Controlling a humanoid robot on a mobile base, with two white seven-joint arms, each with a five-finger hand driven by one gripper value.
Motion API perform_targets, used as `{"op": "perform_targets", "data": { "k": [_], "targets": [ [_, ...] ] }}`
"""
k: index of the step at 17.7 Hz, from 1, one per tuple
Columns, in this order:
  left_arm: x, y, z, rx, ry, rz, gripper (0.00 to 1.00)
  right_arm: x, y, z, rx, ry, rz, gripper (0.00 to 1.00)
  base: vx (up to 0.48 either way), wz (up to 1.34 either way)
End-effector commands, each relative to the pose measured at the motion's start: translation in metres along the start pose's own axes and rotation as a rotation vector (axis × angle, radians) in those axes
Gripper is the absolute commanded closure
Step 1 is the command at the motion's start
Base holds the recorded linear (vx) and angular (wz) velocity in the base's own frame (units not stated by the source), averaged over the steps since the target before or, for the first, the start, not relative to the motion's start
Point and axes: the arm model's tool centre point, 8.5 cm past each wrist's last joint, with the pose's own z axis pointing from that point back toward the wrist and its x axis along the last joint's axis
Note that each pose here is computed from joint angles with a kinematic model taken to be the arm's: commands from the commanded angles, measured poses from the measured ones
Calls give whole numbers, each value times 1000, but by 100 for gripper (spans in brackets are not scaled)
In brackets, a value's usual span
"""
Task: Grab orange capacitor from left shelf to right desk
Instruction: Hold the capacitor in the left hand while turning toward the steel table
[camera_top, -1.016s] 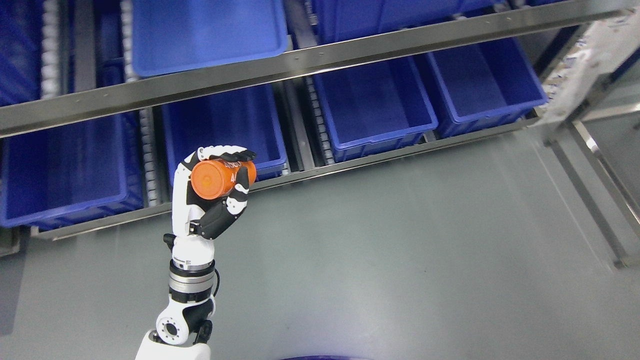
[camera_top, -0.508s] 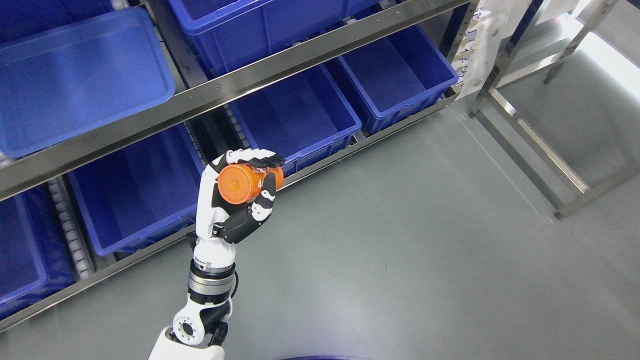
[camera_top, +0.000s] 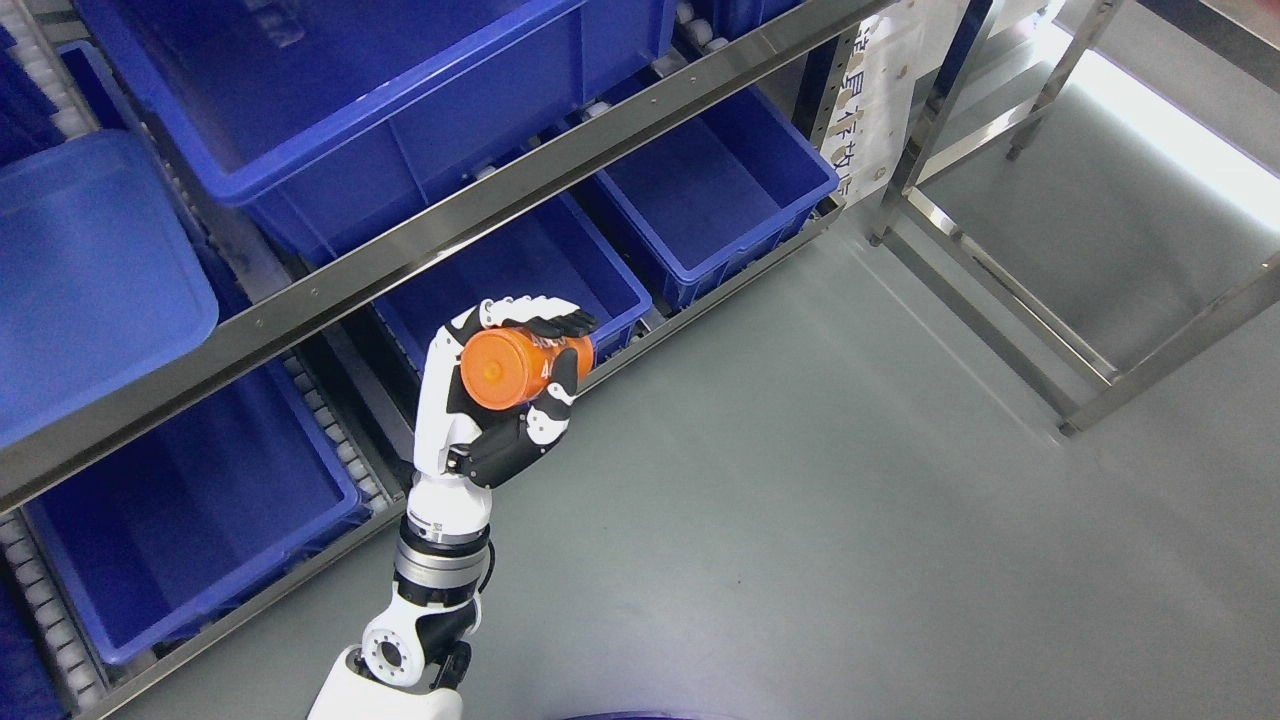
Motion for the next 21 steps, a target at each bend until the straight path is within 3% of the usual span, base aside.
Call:
{"op": "perform_targets", "data": {
  "k": [1, 5, 21],
  "targets": [
    [-5, -32, 4, -72, 22, 80, 98, -7, -11, -1, -17, -3, -6, 0, 294, -150],
    [-8, -59, 8, -138, 35, 141, 98, -7, -11, -1, -17, -2, -6, 0, 293, -274],
    [-9, -83, 14, -199, 49, 176, 98, -7, -11, -1, -17, -2, -6, 0, 359, -522]
  ]
}}
